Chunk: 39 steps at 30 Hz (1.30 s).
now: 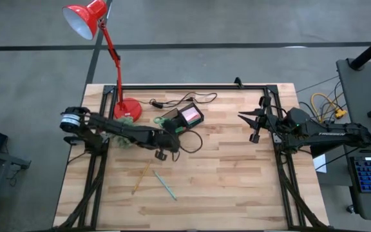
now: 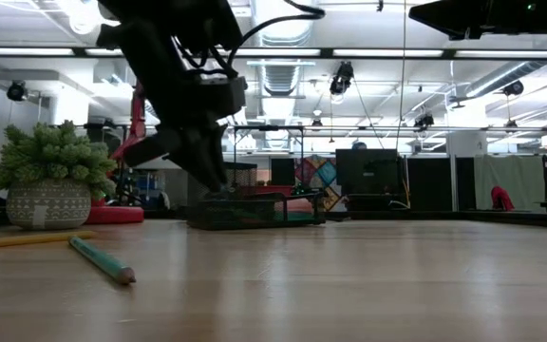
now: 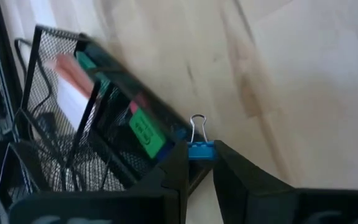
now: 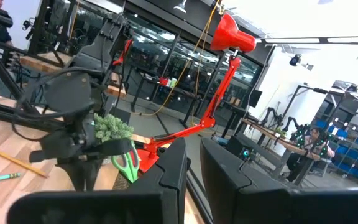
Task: Pick and place office supplies into organizer
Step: Put the blue binder clip into the black desk organizer, then put the blue pencil into the black desk organizer
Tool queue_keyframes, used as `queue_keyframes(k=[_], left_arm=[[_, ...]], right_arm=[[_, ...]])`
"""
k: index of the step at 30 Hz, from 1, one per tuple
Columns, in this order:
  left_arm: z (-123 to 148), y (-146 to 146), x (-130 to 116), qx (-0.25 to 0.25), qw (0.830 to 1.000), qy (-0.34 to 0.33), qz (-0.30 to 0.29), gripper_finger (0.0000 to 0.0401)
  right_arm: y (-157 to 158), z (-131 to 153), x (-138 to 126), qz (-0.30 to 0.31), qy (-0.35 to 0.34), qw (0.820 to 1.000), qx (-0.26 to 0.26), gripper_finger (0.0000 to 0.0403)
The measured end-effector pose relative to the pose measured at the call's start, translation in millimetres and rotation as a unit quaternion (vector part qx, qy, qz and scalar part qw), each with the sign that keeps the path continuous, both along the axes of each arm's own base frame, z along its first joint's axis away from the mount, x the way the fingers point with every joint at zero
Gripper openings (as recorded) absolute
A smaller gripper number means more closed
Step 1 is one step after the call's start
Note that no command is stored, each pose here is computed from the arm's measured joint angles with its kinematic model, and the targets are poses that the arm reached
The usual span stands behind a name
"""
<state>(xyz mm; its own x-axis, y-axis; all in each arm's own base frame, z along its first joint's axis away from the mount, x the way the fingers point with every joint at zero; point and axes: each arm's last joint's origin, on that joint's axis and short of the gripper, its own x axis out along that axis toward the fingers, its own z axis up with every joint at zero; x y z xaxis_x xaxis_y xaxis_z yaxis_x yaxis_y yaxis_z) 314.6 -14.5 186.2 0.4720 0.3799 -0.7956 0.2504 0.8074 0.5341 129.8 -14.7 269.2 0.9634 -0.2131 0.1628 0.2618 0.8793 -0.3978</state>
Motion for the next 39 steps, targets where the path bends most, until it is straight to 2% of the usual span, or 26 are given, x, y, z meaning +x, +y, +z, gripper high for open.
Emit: queue_keyframes(k=[14,27,39], left_arm=[[-0.4,31.1,-0.7,0.009,0.998,0.0,0.055,0.0036],[-1.3,32.9,-0.8,0.009,0.998,0.002,0.058,0.0069],[-2.0,33.0,-0.9,0.009,0.998,0.003,0.058,0.0075]], right_arm=[[0.0,0.0,0.0,0.0,0.0,1.0,0.0,0.0038],[0.0,-0.1,0.0,0.0,0.0,1.0,0.0,0.0038],[0.0,-0.7,0.1,0.0,0.003,1.0,0.0,0.0038]])
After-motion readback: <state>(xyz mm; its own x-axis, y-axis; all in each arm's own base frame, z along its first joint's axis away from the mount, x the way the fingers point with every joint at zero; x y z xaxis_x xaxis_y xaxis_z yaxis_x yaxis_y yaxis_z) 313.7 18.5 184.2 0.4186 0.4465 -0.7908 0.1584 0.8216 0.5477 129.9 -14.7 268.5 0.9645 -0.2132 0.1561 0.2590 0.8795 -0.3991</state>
